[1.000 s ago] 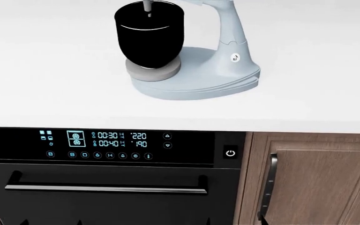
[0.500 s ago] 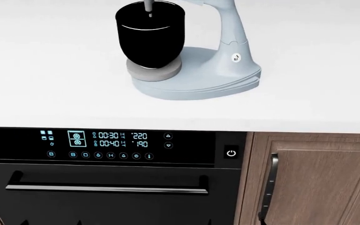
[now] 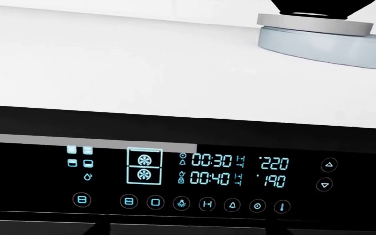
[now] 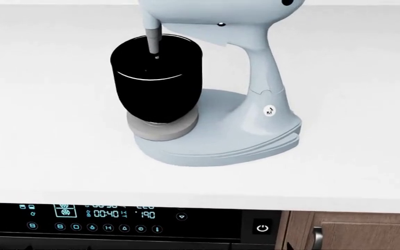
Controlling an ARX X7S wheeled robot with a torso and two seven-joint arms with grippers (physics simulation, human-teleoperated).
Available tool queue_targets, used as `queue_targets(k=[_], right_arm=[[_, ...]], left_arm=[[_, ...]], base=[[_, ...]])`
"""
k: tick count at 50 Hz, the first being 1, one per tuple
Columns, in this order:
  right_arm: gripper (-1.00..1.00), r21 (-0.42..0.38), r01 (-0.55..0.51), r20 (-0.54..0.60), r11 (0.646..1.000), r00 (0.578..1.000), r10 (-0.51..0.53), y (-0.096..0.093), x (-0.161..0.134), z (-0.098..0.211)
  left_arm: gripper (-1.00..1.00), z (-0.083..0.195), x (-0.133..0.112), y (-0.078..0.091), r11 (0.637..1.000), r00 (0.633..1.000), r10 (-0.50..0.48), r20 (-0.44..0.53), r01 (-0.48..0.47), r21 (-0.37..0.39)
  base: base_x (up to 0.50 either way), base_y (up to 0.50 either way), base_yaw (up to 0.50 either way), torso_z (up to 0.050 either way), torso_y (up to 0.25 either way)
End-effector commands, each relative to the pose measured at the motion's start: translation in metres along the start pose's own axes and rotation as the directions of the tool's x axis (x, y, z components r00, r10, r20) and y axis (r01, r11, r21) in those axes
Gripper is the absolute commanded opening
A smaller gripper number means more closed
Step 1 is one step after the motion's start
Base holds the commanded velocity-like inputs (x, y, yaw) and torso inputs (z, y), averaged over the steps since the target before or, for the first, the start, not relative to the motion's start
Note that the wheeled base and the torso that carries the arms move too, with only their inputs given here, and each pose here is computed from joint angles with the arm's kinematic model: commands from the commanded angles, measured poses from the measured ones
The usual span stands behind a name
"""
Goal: Open the stand mixer head.
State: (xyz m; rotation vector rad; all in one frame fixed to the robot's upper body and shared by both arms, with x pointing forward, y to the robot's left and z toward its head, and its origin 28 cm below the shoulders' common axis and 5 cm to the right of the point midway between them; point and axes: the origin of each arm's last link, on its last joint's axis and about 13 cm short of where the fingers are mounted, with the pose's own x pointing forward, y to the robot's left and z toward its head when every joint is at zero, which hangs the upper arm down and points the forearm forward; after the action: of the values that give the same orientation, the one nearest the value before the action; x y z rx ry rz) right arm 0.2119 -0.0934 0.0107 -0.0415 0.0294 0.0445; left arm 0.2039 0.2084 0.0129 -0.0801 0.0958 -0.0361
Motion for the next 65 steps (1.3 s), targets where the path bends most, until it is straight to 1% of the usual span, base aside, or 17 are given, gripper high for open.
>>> queue_targets(k=[1, 2, 3, 6, 7, 9, 16, 17, 18, 19, 20, 21, 23, 31, 35, 40, 65], right_arm=[[1.00, 0.014, -0.009, -0.004, 1.000, 1.000, 0.009, 0.000, -0.002, 0.000], [1.00, 0.002, 0.011, 0.006, 1.000, 1.000, -0.011, 0.000, -0.002, 0.000], [1.00, 0.042, -0.006, 0.005, 0.999, 1.000, 0.006, 0.000, -0.002, 0.002], [1.00, 0.006, 0.015, 0.005, 1.000, 1.000, -0.015, -0.001, -0.002, 0.000], [1.00, 0.038, -0.005, 0.009, 0.999, 1.000, 0.004, -0.001, -0.003, 0.000], [1.00, -0.018, 0.029, 0.008, 0.999, 1.000, -0.028, -0.001, -0.002, -0.001], [1.00, 0.010, 0.013, 0.014, 1.000, 1.000, -0.013, -0.002, 0.000, 0.007], [1.00, 0.029, 0.083, -0.013, 0.996, 0.997, -0.082, -0.004, 0.002, 0.007], [1.00, 0.035, 0.064, -0.008, 0.997, 0.998, -0.064, -0.005, 0.002, 0.006], [-1.00, 0.071, 0.022, -0.024, 0.997, 1.000, -0.020, -0.004, 0.000, 0.005], [-1.00, 0.083, 0.039, -0.007, 0.996, 0.999, -0.038, -0.005, -0.001, 0.008], [-1.00, 0.076, -0.012, -0.004, 0.997, 1.000, 0.012, -0.004, -0.003, 0.009], [-1.00, 0.048, 0.036, 0.020, 0.998, 0.999, -0.037, -0.006, -0.001, 0.016], [-1.00, 0.049, 0.036, 0.180, 0.998, 0.983, -0.044, -0.009, 0.015, 0.081], [-1.00, 0.066, 0.030, 0.268, 0.997, 0.962, -0.047, -0.008, 0.027, 0.119], [-1.00, 0.123, 0.009, 0.303, 0.992, 0.952, -0.046, -0.002, 0.037, 0.139], [-1.00, 0.135, 0.012, 0.256, 0.991, 0.965, -0.047, 0.001, 0.059, 0.139]], left_arm=[[1.00, 0.001, 0.002, 0.000, 0.999, 0.999, 0.014, 0.041, -0.015, 0.030], [1.00, 0.001, 0.002, 0.000, 1.000, 0.999, 0.015, 0.040, -0.016, 0.027], [1.00, 0.001, 0.002, 0.000, 0.999, 0.999, 0.013, 0.039, -0.015, 0.030], [1.00, 0.001, 0.001, 0.000, 1.000, 0.999, 0.013, 0.039, -0.014, 0.026], [1.00, 0.001, 0.001, 0.000, 0.999, 0.999, 0.014, 0.038, -0.015, 0.030], [1.00, 0.001, 0.001, -0.001, 1.000, 0.999, 0.012, 0.039, -0.013, 0.028], [1.00, 0.001, 0.001, -0.001, 0.999, 0.999, 0.014, 0.037, -0.015, 0.029], [1.00, 0.001, 0.001, -0.001, 1.000, 0.999, 0.010, 0.036, -0.011, 0.024], [1.00, 0.001, 0.002, -0.001, 0.999, 0.999, 0.012, 0.035, -0.013, 0.030], [1.00, 0.001, 0.001, -0.001, 1.000, 0.999, 0.009, 0.036, -0.010, 0.023], [1.00, -0.003, 0.002, -0.001, 1.000, 0.999, 0.010, 0.037, -0.011, 0.028], [1.00, -0.001, 0.001, -0.001, 1.000, 0.999, 0.009, 0.037, -0.010, 0.023], [1.00, 0.001, 0.001, -0.001, 1.000, 0.999, 0.009, 0.035, -0.010, 0.024], [1.00, 0.001, 0.002, -0.001, 1.000, 0.999, 0.010, 0.033, -0.011, 0.023], [1.00, 0.002, 0.002, -0.001, 1.000, 0.999, 0.011, 0.033, -0.012, 0.021], [1.00, 0.002, 0.001, -0.001, 1.000, 0.999, 0.010, 0.036, -0.011, 0.020], [1.00, 0.004, 0.002, 0.001, 1.000, 0.999, 0.018, 0.042, -0.019, 0.023]], base=[[0.00, 0.00, 0.00, 0.000, 0.000], [0.00, 0.00, 0.00, 0.000, 0.000], [0.00, 0.00, 0.00, 0.000, 0.000], [0.00, 0.00, 0.00, 0.000, 0.000], [0.00, 0.00, 0.00, 0.000, 0.000], [0.00, 0.00, 0.00, 0.000, 0.000], [0.00, 0.00, 0.00, 0.000, 0.000], [0.00, 0.00, 0.00, 0.000, 0.000], [0.00, 0.00, 0.00, 0.000, 0.000], [0.00, 0.00, 0.00, 0.000, 0.000], [0.00, 0.00, 0.00, 0.000, 0.000], [0.00, 0.00, 0.00, 0.000, 0.000], [0.00, 0.00, 0.00, 0.000, 0.000], [0.00, 0.00, 0.00, 0.000, 0.000], [0.00, 0.00, 0.00, 0.000, 0.000], [0.00, 0.00, 0.00, 0.000, 0.000], [0.00, 0.00, 0.00, 0.000, 0.000]])
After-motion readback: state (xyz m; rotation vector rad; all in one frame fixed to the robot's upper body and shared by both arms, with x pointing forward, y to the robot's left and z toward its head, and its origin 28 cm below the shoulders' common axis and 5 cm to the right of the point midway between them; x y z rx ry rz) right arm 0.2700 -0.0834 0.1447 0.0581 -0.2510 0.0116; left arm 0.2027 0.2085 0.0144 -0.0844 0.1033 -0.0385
